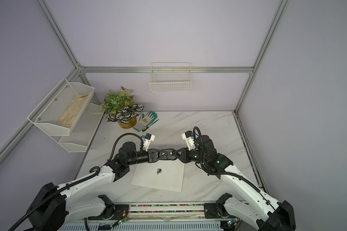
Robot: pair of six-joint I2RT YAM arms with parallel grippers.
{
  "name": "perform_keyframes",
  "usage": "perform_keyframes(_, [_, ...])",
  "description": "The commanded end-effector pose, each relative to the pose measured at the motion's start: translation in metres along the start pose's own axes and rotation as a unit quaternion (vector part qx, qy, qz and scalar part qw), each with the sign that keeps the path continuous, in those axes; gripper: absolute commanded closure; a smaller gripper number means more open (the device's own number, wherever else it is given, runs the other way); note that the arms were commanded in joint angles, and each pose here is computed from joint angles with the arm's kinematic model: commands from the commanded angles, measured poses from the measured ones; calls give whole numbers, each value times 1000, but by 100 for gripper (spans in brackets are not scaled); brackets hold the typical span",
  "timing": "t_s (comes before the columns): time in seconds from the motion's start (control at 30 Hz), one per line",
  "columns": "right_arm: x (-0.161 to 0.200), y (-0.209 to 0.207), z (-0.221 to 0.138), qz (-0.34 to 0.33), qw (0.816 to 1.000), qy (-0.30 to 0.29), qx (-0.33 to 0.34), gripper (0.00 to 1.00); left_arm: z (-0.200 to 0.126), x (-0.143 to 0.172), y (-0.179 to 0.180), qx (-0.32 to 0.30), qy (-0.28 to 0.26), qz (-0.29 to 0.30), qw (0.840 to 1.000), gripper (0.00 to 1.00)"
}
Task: Insert the wireless mouse receiver into the laptop
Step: Remove the lid from the mouse.
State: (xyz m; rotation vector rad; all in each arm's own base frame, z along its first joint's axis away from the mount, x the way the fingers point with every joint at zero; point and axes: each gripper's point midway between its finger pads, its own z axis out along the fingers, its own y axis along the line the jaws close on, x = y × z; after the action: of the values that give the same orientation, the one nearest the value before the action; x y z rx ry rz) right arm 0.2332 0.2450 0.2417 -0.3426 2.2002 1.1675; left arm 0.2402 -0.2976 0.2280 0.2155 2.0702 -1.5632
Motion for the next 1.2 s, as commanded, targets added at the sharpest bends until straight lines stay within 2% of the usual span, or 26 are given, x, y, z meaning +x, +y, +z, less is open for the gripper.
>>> perform_keyframes(0.0, [6, 1, -1, -2, 1000, 4, -6, 90, 2, -19, -24, 29, -21, 35, 999, 100])
perform_keyframes(0.23, [5, 5, -2, -3, 1000, 3, -17, 98, 7, -20, -18, 21, -20, 35, 999, 100])
perform_keyframes(0.5, [-4, 15, -5, 0, 999, -9, -32, 100, 7, -18, -11, 10, -23, 37, 999, 100])
perform_keyframes(0.67, [-28, 30, -20, 8, 998, -41, -39, 100, 5, -16, 3, -24, -24, 50, 998, 100])
perform_keyframes(0.87, [-39, 23, -28, 26, 999, -42, 1, 100, -7, -18, 17, -83, -34, 85, 992, 100])
perform_keyframes(0.93, [-40, 15, -29, 30, 999, -38, 26, 100, -12, -19, 20, -102, -38, 94, 990, 100])
perform_keyframes(1.03, [-37, -9, -32, 41, 994, -29, 99, 100, -18, -20, 23, -121, -41, 101, 987, 100])
perform_keyframes(1.1, [-37, -33, -37, 50, 984, -26, 171, 100, -20, -19, 21, -121, -38, 105, 986, 100])
perform_keyframes(1.17, [-35, -60, -45, 60, 966, -20, 252, 100, -21, -18, 19, -120, -36, 106, 986, 100])
